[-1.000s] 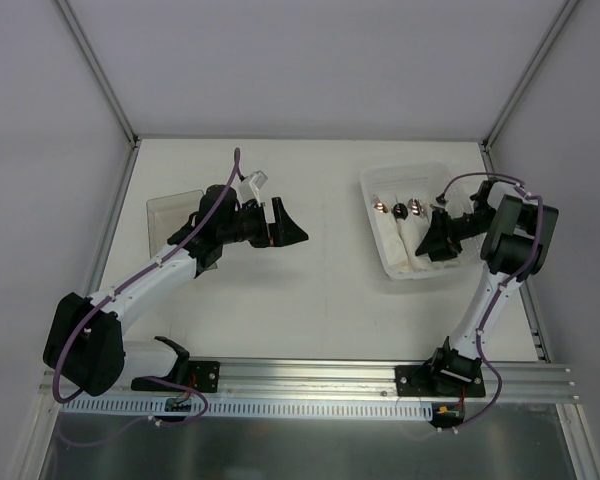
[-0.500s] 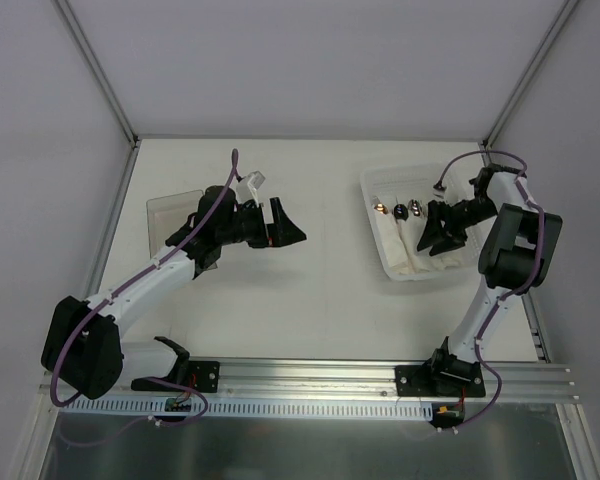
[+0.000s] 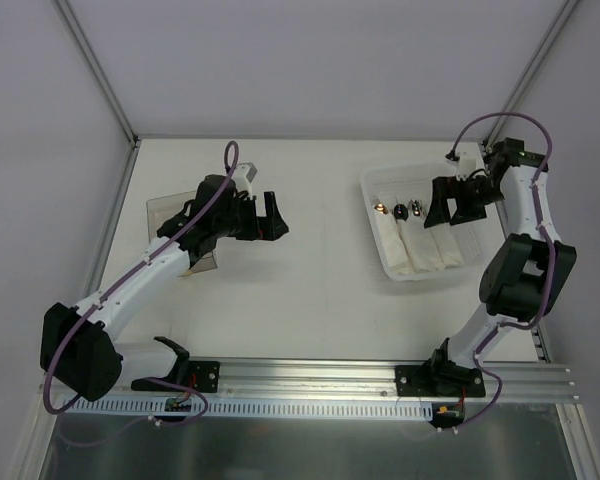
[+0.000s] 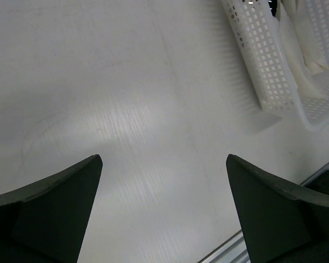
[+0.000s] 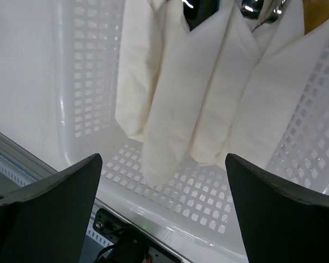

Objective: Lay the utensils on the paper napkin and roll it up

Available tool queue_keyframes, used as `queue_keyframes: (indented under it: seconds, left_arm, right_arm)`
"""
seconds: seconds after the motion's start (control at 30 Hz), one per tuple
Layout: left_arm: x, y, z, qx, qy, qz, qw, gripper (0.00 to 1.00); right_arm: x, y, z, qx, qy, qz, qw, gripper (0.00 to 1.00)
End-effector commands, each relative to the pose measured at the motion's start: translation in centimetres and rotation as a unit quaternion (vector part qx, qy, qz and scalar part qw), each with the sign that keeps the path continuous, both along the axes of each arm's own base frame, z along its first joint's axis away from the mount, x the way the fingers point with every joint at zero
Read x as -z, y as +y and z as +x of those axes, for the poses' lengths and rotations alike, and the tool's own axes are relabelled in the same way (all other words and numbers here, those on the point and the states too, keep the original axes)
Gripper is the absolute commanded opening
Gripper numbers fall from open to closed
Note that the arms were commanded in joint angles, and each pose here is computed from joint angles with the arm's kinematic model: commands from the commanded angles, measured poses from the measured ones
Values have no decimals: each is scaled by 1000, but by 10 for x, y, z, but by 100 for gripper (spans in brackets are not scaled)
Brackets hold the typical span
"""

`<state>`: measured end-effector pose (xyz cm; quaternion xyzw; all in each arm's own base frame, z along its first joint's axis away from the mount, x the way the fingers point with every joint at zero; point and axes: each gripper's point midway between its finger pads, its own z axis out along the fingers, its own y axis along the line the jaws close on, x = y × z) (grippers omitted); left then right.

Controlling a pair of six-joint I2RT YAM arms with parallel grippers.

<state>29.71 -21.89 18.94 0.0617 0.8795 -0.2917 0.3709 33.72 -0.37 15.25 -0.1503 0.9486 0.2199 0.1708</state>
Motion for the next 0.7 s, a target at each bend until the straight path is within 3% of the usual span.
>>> queue_keyframes:
  seconds: [0.0,0.13,0.17,0.23,0.27,0.33,0.67]
  left_arm:
    - [-18,24,10,-28,-41,55,997,99]
    - [-26,32,23,-50,-53,79,994,99]
    - [-28,31,30,-51,-53,81,994,99]
    - [-32,27,36,-50,-52,82,994,99]
    - [-25,23,39,-45,-40,84,995,99]
    - [-28,19,44,-46,-37,80,995,99]
    - [-20,24,42,-65,-25,80,994,99]
  right_arm:
    - [-55,18,0,-12,-87,34,996,99]
    - [-79,48,0,-6,-153,76,985,99]
    - [-66,57,-8,10,-136,88,987,99]
    - [-80,75,-7,-1,-211,73,975,99]
    - [-61,83,-17,11,-194,74,978,99]
    - [-72,101,-22,-3,-244,66,968,99]
    - [-62,136,-44,-29,-272,70,959,99]
